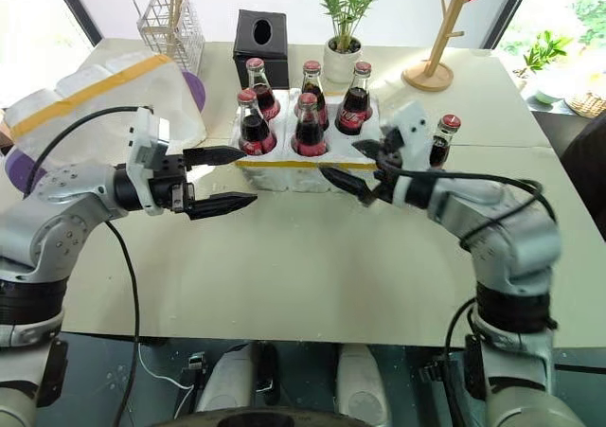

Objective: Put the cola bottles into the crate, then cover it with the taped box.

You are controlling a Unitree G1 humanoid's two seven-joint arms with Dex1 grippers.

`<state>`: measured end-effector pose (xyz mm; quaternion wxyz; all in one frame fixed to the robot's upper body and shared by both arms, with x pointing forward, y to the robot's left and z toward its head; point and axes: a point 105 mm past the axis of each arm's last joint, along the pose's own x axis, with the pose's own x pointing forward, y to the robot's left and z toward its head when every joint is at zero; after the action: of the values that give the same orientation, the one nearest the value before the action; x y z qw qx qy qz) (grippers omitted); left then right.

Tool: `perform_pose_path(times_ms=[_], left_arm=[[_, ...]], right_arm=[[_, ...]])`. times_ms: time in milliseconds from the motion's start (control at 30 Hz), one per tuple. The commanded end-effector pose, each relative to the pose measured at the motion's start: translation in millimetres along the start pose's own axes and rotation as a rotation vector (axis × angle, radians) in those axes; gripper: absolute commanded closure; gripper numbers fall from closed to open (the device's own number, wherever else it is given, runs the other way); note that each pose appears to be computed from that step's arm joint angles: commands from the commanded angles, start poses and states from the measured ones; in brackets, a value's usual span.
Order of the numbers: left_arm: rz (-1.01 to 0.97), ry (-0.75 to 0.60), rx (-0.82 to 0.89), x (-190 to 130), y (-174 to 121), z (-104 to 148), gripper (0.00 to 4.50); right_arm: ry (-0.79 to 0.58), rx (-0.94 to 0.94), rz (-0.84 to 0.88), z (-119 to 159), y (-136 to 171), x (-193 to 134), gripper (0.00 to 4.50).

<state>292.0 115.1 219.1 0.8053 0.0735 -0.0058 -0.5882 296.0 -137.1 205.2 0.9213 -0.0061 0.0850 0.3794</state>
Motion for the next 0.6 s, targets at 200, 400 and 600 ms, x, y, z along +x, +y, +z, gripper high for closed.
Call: perform_pose_path(times_ms=[200, 400, 600], left_arm=[[-0.083, -0.034, 0.054, 15, 1, 13, 0.0], [-0.129, -0.034, 0.058, 23, -1, 14, 0.0], [-0.143, -0.033, 0.07, 27, -1, 17, 0.0]], right_arm=[[0.061, 0.052, -0.332, -20, -33, -76, 0.03], [0.032, 0.018, -0.517, -30, -69, -81, 0.03], [-0.049, 0.048, -0.595, -31, -92, -67, 0.03]])
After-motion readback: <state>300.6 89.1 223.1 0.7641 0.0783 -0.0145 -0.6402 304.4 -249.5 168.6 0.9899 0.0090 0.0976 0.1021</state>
